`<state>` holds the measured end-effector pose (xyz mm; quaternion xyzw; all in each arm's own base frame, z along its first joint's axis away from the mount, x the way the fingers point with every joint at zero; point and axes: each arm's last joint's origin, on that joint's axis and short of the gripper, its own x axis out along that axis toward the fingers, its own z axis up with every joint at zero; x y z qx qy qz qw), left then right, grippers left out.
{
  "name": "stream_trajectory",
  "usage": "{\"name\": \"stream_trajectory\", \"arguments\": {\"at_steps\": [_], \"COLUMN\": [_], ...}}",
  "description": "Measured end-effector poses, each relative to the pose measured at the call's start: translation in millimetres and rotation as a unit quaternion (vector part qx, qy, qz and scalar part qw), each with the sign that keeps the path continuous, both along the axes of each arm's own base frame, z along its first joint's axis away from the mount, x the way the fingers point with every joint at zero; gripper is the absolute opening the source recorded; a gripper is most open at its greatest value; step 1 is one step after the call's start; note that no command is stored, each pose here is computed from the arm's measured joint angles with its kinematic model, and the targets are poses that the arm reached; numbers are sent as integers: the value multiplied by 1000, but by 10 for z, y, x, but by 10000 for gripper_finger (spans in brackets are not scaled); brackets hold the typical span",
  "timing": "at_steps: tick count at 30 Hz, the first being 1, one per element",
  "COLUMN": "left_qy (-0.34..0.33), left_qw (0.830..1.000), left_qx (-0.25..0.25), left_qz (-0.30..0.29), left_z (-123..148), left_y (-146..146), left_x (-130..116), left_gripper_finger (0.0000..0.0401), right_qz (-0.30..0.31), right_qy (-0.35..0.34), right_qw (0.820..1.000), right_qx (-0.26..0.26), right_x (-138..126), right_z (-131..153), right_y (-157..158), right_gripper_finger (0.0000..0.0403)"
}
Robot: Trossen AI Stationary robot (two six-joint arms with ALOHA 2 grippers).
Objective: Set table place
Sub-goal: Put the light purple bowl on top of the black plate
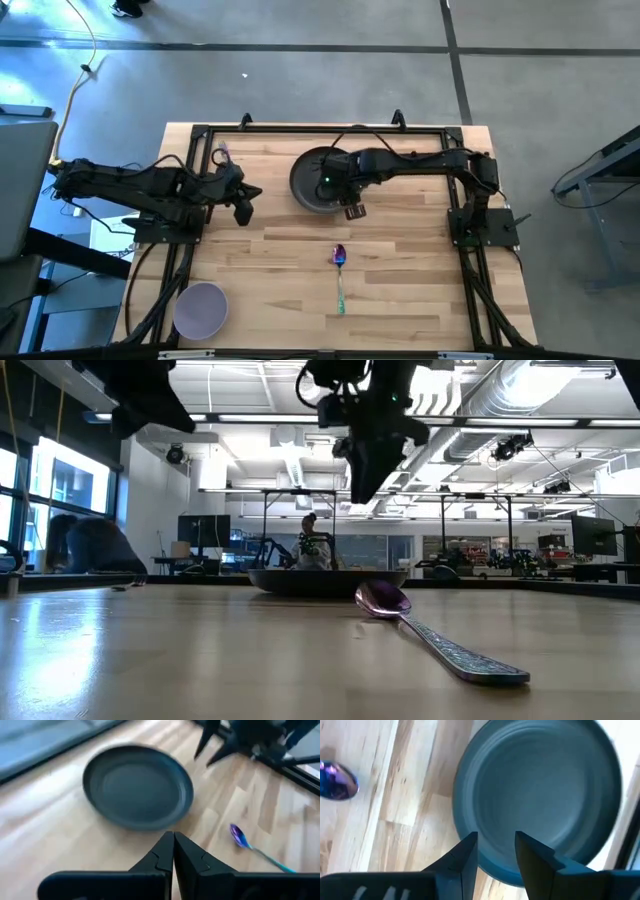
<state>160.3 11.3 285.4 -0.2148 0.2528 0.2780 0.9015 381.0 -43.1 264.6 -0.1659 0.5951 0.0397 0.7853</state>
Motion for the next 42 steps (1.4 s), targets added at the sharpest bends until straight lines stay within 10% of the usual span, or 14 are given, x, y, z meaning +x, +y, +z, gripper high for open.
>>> {"name": "stream_trajectory", "arguments": {"at_steps": [8, 19, 26, 42], "left_qy": [120, 300, 356, 405], "left_qw": [980, 897, 863, 840], "left_qx": [-146, -283, -295, -285], "left_qz": [-66, -158, -203, -222], "left_z": [314, 298, 208, 68], "left_y": [-189, -697, -912, -1065], "left_x": [-202, -263, -206, -73], "left_gripper_finger": [0, 0, 1, 3], "right_qz": [-5, 72, 109, 77], "right_qy": [-10, -115, -194, -255], "right_qw": [1000, 988, 966, 953], "right_qx": [6, 73, 133, 143], "right_x": [1, -114, -105, -12], "right_z": [223, 665, 857, 943], "right_y": [22, 197, 257, 253], "right_gripper_finger": [122, 95, 7, 3]}}
